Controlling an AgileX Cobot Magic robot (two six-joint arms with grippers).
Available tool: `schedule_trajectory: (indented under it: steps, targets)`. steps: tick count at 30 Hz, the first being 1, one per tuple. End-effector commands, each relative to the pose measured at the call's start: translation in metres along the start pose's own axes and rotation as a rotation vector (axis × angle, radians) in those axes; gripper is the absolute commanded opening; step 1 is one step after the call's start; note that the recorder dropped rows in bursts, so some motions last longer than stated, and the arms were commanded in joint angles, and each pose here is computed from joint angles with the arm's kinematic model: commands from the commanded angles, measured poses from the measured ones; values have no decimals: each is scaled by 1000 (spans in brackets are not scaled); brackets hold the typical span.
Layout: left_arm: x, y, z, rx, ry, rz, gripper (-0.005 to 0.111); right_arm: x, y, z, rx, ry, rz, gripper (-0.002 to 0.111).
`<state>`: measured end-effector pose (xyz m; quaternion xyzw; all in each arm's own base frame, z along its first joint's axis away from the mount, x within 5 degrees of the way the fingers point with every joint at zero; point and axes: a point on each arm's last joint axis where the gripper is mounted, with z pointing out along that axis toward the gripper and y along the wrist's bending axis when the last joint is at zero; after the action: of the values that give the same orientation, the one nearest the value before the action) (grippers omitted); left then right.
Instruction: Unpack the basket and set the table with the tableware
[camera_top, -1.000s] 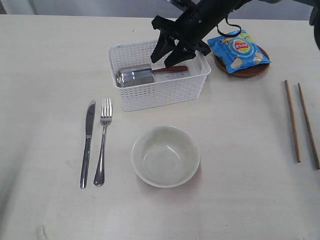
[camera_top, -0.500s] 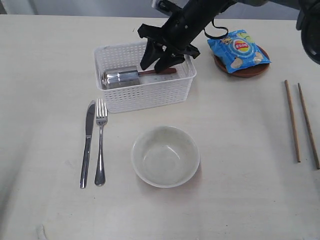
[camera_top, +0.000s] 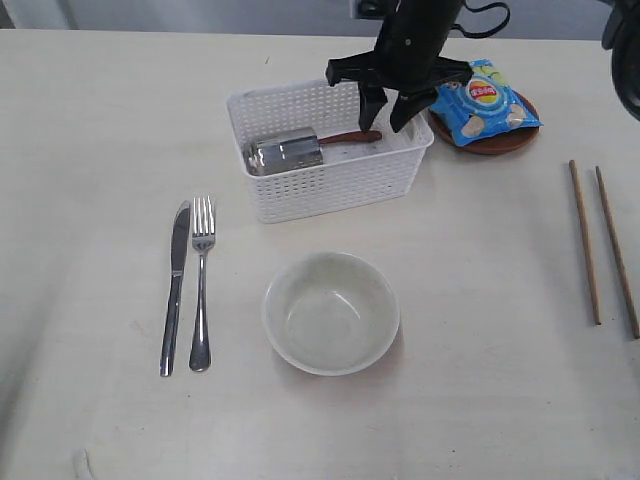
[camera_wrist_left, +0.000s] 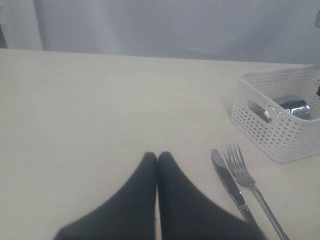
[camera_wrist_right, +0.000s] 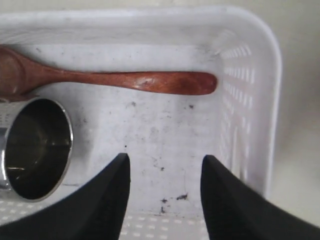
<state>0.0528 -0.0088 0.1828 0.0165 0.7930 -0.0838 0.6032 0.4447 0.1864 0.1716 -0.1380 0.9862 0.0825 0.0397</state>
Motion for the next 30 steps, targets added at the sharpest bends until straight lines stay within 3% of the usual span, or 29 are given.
schedule_trajectory:
  steps: [1,9,17,25,30]
  targets:
    - [1,0,0,4,-2,5,0,-2,-14,-18,139,-43,31,43]
    - [1,0,0,4,-2,5,0,1,-7,-50,96,-108,17,43]
    - [1,0,0,4,-2,5,0,0,30,-67,-243,-171,-57,44]
    - [1,0,0,4,-2,5,0,-1,46,-32,-257,-112,-99,45]
    - [1,0,0,4,-2,5,0,-1,44,-18,-257,-74,-76,55]
